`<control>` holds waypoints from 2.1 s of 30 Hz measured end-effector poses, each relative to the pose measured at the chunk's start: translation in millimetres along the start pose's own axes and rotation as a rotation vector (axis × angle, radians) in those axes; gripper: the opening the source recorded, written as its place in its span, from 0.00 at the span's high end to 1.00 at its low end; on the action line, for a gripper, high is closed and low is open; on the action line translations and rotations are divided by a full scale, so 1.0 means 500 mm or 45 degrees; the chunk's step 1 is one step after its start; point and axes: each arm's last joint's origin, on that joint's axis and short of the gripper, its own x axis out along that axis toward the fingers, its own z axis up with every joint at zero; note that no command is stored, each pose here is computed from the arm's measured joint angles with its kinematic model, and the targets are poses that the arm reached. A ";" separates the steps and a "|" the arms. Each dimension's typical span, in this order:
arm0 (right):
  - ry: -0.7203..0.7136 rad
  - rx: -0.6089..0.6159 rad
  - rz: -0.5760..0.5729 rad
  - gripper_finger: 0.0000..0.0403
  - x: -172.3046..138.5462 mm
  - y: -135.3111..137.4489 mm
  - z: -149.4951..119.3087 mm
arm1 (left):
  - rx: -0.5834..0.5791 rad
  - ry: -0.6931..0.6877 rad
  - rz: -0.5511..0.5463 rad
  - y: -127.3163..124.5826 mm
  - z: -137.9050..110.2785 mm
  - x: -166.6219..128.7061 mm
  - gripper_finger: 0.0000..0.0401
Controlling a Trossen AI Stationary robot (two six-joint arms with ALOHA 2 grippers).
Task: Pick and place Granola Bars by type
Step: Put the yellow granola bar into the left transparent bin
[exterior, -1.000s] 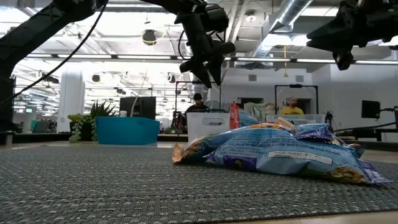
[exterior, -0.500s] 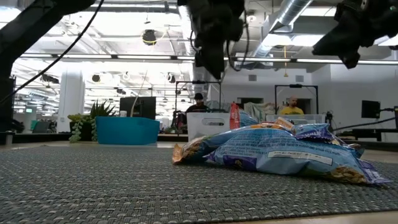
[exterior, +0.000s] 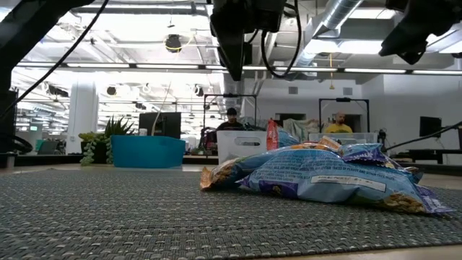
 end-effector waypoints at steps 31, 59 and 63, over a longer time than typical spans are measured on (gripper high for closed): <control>0.228 0.017 -0.126 0.83 0.090 0.062 -0.005 | 0.026 -0.475 0.181 -0.194 -0.181 0.165 0.73; 0.299 -0.178 -0.110 0.83 0.129 0.113 0.053 | 0.065 -0.527 0.062 -0.210 -0.138 0.326 0.69; 0.298 -0.177 -0.110 0.83 0.129 0.113 0.053 | 0.066 -0.532 0.049 -0.209 -0.135 0.339 0.64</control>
